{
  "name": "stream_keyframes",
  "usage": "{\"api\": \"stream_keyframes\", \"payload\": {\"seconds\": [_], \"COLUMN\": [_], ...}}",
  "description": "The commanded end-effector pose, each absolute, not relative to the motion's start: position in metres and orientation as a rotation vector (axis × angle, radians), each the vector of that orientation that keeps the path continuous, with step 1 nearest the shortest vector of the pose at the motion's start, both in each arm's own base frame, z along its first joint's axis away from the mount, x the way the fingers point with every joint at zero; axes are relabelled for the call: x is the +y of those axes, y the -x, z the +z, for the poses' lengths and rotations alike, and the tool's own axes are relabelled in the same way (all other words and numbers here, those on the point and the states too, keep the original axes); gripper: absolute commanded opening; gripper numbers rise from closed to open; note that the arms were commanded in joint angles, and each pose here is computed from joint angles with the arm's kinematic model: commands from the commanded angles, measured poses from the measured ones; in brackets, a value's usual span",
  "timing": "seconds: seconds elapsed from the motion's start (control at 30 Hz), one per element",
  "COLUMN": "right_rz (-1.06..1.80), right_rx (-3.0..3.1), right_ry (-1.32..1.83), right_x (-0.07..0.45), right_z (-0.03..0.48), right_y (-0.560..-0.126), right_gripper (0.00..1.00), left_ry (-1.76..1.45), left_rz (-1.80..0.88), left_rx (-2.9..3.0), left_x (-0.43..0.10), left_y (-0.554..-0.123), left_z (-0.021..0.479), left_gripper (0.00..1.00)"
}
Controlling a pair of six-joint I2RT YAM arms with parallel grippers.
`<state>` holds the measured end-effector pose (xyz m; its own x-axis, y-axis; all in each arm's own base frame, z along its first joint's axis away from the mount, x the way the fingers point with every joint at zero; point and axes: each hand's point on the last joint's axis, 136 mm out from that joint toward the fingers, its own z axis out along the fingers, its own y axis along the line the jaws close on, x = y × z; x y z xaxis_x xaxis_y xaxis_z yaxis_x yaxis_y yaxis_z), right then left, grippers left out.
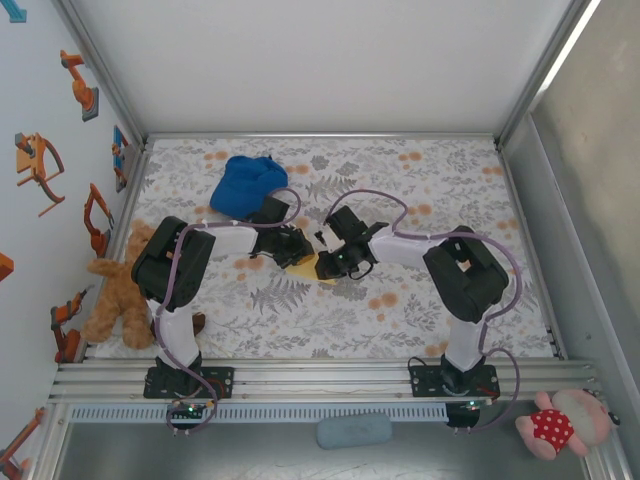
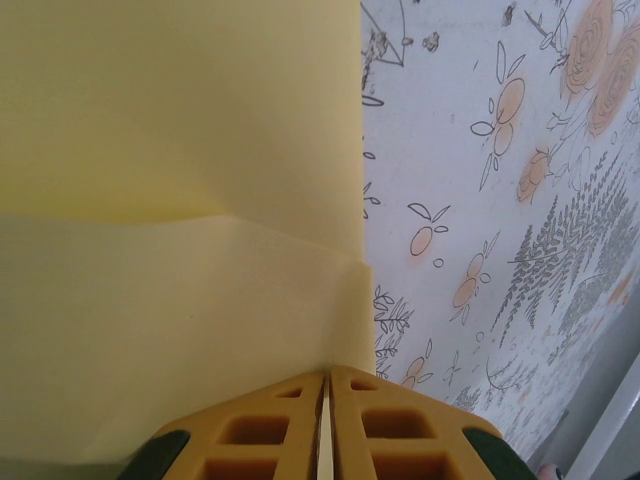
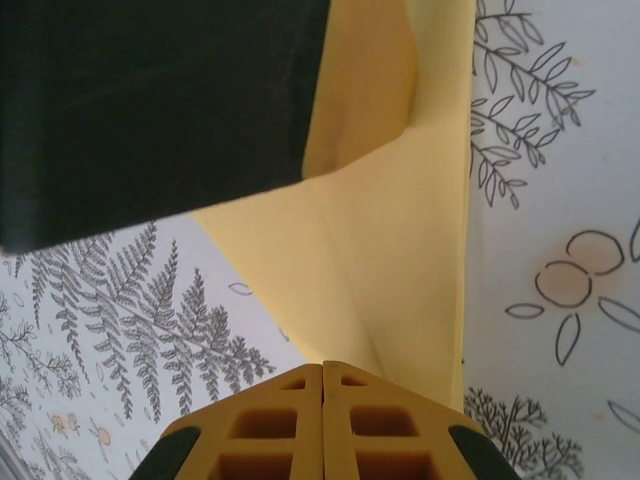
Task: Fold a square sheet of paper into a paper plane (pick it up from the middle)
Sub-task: Fourth fold the wing at the center of the table.
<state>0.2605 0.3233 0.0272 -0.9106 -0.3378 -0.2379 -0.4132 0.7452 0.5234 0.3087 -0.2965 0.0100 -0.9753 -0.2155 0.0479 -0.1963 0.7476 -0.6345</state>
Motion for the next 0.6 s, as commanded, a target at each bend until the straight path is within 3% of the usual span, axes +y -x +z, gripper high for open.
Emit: {"api": "stream_keyframes", "payload": {"seconds": [0.0, 0.57], "right_rz": [0.928, 1.078], "right_rx": [2.801, 2.894], "right_ry": [0.581, 0.373], "right_x": [0.326, 0.277], "right_z": [0.023, -0.017], "right_y": [-0.27, -0.229], "right_gripper": [0.05, 0.02], "left_ry": [0.463, 0.476], "left_rz": [-0.755, -0.714], "left_rx": [3.092, 3.12], "left_x": [-0.258, -0.252], "left_y": [-0.279, -0.275], "left_z": [-0.042, -0.049], "left_gripper": [0.13, 0.13]}}
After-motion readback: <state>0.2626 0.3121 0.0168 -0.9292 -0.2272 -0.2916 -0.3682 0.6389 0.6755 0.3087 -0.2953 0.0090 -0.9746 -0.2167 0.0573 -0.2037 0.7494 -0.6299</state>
